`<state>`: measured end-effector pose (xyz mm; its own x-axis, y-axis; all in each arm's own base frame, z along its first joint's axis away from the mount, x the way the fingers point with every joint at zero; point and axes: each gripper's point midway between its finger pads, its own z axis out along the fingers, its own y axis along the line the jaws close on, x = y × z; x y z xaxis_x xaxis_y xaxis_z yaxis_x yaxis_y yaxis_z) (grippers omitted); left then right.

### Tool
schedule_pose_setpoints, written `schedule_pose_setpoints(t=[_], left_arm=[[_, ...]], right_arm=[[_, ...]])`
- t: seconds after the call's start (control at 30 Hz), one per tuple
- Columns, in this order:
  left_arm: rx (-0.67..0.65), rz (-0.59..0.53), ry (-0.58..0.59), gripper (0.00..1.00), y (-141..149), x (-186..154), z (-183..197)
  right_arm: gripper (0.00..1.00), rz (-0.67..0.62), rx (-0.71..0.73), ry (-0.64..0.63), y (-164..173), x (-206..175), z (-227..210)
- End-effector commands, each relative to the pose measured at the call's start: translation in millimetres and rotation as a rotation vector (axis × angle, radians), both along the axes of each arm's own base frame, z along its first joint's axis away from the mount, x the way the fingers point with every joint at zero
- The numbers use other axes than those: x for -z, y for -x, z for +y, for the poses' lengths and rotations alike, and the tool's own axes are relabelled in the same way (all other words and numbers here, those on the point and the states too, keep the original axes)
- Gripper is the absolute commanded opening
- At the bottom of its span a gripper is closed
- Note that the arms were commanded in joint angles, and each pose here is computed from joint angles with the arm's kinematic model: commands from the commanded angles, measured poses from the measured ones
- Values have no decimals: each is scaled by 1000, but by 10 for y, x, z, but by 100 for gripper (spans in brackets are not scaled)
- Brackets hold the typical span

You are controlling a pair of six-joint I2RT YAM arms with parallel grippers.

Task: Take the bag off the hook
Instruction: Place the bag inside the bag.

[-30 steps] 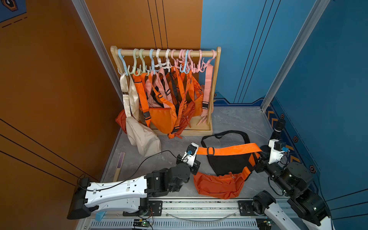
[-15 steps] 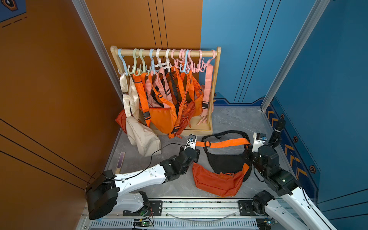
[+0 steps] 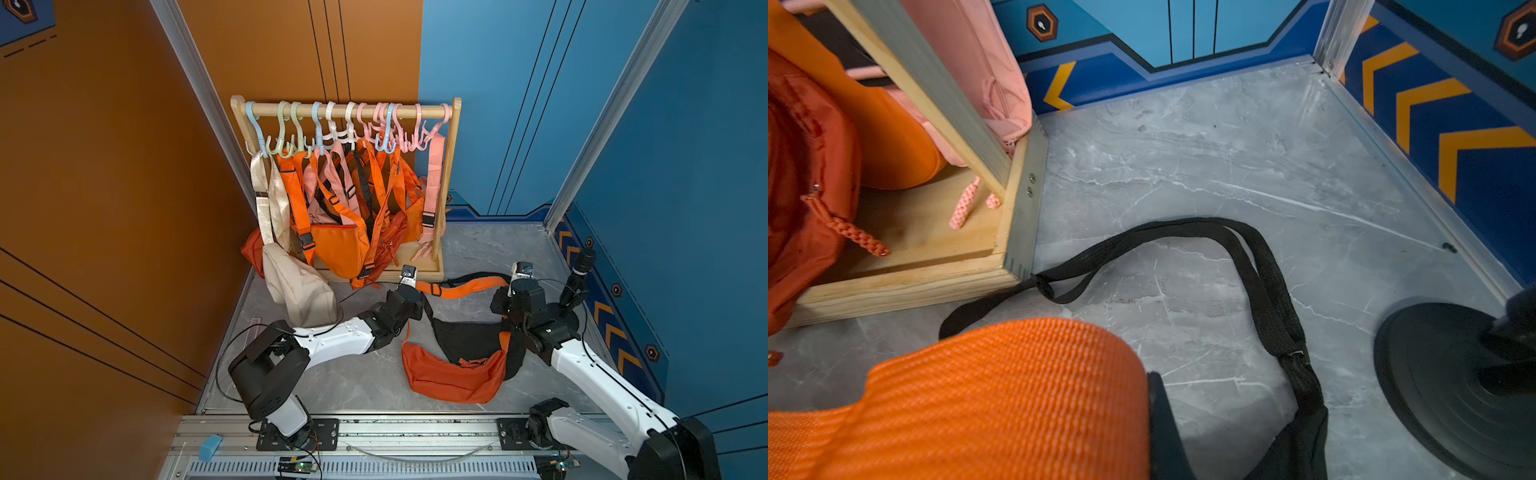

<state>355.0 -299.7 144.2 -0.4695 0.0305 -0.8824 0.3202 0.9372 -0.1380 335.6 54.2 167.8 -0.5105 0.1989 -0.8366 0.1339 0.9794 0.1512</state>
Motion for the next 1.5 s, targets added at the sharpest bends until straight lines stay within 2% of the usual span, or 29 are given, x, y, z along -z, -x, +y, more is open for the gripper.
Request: schedule_pose_setpoints(t=[0.0,0.07,0.1,0.23,0.37,0.43,0.5,0.6,0.7,0.87,0.9,0.97,1.33,1.47], left_arm=[[19,10,66,0,-139,-25,-121],[25,22,67,0,-187,41,-167],[27,30,63,3,-204,93,-186],[36,54,67,27,-281,231,-265],[51,80,76,39,-342,363,-338],[53,101,67,43,-349,481,-339],[56,96,87,47,-422,434,-396],[61,114,96,61,-447,496,-416],[77,117,107,69,-448,492,-449],[89,82,149,82,-405,381,-432],[91,79,155,90,-365,385,-399],[92,59,174,94,-331,291,-372],[150,22,214,95,47,-48,-260],[147,-23,227,93,191,-249,-159]], right_arm=[[8,-43,2,-43,-184,-92,11],[12,-30,8,-46,-236,-40,-3],[13,-22,12,-45,-261,-1,-10],[22,16,23,-52,-332,178,-38],[33,46,44,-67,-380,321,-88],[43,61,56,-72,-404,393,-120],[58,77,67,-75,-427,454,-145],[80,105,82,-103,-475,534,-183],[100,134,81,-137,-514,617,-193],[100,133,73,-139,-516,602,-185],[100,127,77,-138,-514,577,-197],[100,116,78,-134,-503,525,-205],[100,43,75,-156,-373,133,-215],[100,15,62,-159,-293,-19,-189]])
